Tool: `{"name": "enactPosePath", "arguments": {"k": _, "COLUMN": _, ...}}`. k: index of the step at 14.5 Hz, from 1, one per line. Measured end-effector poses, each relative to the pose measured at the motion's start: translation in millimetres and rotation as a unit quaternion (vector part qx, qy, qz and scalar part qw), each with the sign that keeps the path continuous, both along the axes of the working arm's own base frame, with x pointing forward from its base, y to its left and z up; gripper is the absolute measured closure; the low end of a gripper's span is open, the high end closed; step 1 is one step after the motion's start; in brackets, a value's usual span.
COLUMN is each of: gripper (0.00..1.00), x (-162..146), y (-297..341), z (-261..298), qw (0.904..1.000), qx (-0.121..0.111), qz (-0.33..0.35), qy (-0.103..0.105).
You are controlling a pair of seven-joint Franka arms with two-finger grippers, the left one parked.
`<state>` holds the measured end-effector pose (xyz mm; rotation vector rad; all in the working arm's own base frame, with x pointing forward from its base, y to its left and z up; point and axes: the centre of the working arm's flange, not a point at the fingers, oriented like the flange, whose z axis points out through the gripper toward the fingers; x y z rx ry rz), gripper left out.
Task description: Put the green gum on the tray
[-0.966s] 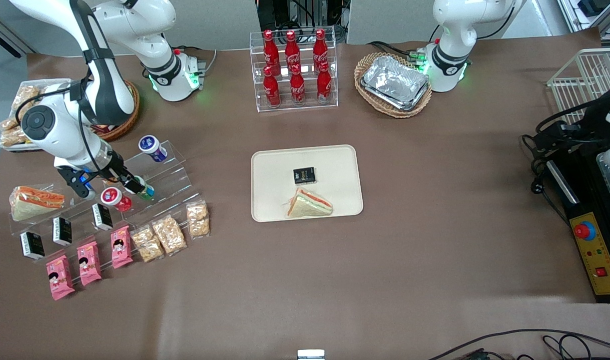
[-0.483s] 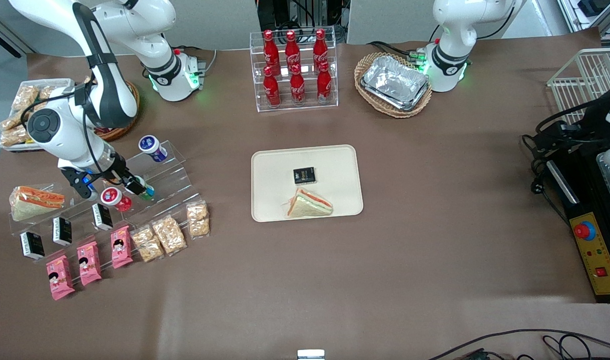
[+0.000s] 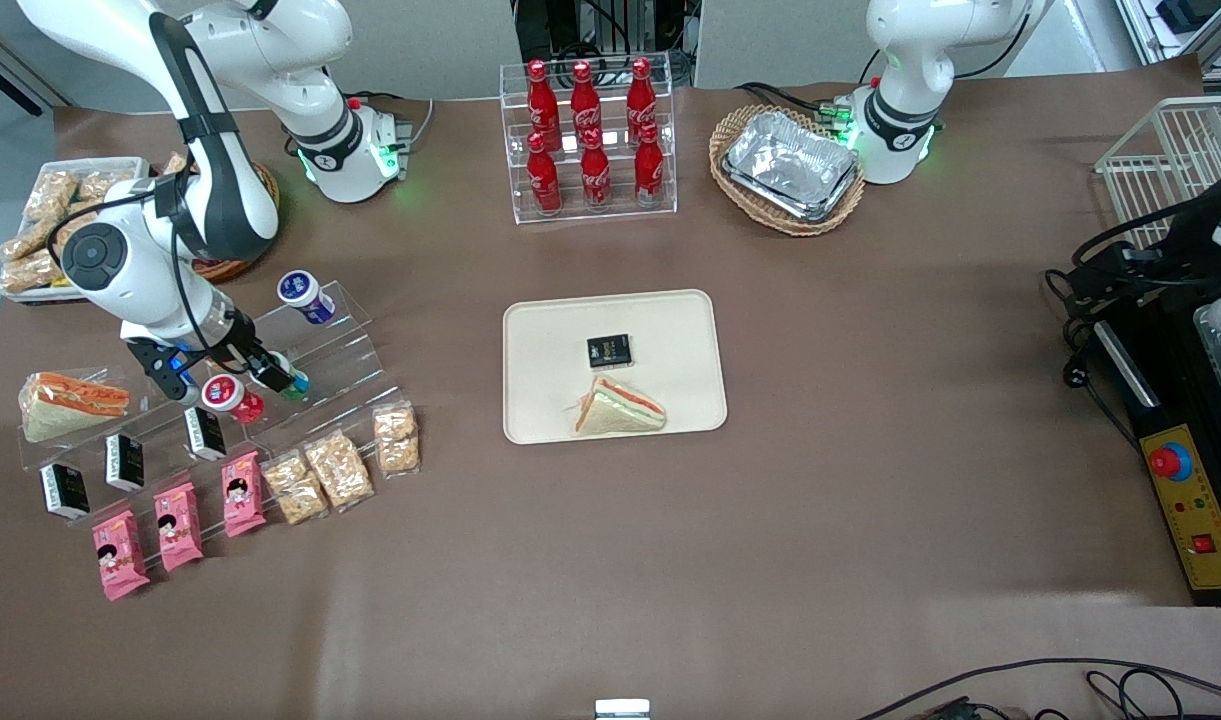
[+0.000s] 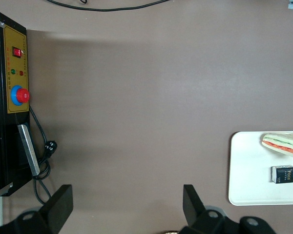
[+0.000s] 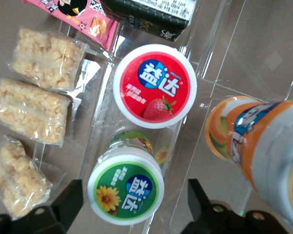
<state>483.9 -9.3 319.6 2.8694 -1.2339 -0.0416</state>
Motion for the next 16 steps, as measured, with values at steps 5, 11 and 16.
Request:
{"name": "enactPosePath", "arguments": {"k": 5, "gripper": 0.39, "x": 1.3, "y": 1.8, "z": 0.8, "qw": 1.0000, "qx": 0.000, "qz": 0.001, "qy": -0.005}}
{"name": "enactPosePath", "arguments": {"k": 11, "gripper": 0.41, "x": 1.4, "y": 2.0, "z": 0.9, "qw": 1.0000, "qx": 0.000, "qz": 0.001, "qy": -0.005}}
{"name": "enactPosePath", "arguments": {"k": 16, "gripper": 0.41, "x": 3.5, "y": 6.2, "z": 6.4, "qw": 0.9998, "qx": 0.001, "qz": 0.014, "qy": -0.011}}
